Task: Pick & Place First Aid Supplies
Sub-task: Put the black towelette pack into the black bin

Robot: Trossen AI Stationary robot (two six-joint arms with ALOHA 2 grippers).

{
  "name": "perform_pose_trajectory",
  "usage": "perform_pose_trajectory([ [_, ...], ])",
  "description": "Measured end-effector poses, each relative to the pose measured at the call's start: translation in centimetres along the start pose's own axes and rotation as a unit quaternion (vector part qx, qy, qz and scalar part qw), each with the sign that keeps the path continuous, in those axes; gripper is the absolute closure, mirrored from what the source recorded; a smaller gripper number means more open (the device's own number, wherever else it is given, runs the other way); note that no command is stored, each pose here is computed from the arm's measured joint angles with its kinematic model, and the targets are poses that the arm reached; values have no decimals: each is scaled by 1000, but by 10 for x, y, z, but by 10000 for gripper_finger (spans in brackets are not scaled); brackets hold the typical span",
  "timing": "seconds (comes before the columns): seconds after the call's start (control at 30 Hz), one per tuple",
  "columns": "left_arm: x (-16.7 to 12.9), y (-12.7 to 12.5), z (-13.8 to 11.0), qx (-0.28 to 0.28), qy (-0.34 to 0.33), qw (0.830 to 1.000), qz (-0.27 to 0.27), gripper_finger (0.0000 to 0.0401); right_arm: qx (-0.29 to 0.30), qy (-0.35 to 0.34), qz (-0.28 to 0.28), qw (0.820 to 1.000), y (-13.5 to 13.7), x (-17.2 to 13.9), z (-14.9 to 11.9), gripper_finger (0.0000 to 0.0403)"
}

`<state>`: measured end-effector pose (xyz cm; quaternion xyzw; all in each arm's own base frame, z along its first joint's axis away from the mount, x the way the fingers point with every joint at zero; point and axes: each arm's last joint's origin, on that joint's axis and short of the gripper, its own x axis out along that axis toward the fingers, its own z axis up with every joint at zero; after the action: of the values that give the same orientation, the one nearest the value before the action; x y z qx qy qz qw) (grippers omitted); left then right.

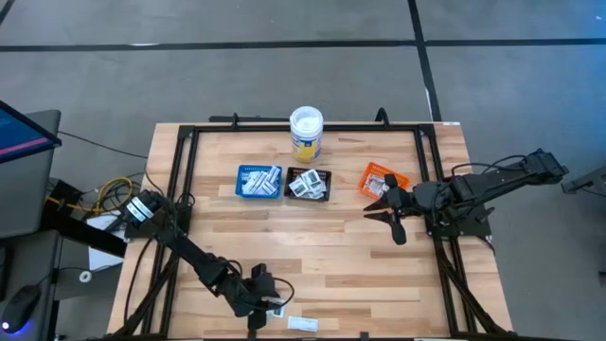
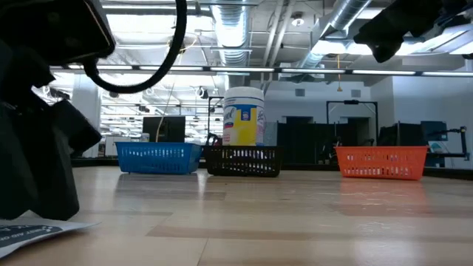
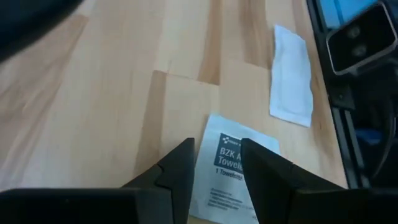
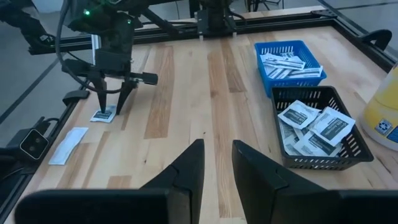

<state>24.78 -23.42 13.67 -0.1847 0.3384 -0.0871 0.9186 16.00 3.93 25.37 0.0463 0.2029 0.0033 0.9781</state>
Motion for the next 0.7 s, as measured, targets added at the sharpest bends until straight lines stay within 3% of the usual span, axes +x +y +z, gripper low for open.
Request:
perform_pose_trajectory([
  [0.23,-2,-5,-8,126,0,992,5,289,0,0,0,1000,0,0,0,326],
  [0.4,-2,-5,-9,138,-5,990,13,315,0,0,0,1000,0,0,0,326],
  [0.6,-1,-2,-7,204,-19,978,37,367,0,0,0,1000,0,0,0,326],
  [0.7,1,3,-1,199,-28,978,51,393,0,0,0,1000,0,0,0,326],
])
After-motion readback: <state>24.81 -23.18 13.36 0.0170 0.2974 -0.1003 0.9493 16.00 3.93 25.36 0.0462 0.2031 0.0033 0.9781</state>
